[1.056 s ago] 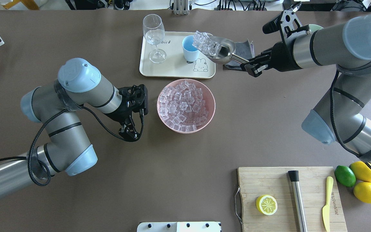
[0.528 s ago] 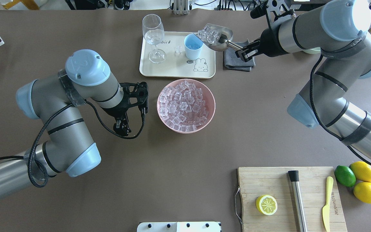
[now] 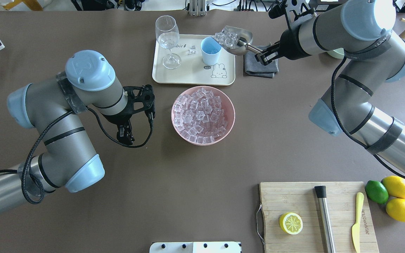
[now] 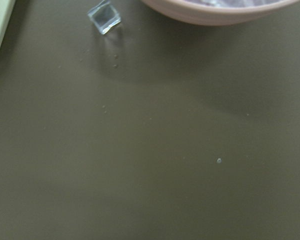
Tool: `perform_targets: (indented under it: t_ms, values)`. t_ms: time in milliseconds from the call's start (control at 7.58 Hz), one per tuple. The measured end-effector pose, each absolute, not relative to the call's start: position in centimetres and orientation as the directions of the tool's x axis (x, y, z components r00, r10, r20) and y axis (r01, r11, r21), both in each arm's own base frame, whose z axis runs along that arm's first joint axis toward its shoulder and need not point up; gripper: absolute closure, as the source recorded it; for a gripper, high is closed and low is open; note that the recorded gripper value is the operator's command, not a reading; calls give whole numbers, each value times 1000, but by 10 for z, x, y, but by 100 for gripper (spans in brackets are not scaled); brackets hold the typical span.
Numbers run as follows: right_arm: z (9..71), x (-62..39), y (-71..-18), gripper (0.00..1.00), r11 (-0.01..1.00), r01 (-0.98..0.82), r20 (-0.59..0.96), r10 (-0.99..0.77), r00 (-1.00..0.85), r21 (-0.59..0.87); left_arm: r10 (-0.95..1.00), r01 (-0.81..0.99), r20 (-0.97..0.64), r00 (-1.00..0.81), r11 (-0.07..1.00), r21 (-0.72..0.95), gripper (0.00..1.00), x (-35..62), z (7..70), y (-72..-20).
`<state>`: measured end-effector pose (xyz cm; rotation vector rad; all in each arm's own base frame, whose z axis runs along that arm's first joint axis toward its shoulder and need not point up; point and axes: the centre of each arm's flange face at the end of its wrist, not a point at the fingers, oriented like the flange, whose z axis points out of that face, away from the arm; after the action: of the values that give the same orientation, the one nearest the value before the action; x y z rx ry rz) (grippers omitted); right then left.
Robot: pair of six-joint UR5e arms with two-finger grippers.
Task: Put ice in cup with scoop
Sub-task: 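Tip the scoop over the light-blue cup with the right gripper while the left arm withdraws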
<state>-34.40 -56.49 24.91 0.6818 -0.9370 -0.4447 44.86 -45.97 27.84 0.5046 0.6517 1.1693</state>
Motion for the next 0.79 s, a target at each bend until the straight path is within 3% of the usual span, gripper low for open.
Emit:
perform_targets:
  t_ms: [264,792]
  values:
    - [230,-347,-574,100,739,165,574,-625,528,653,874,-621,-306,377,483,617,1,422,298,-471]
    - [200,-343,-589,100,753,272,557,-636,535,598,727,-507,-425,540,683,525,1,292,393,-537]
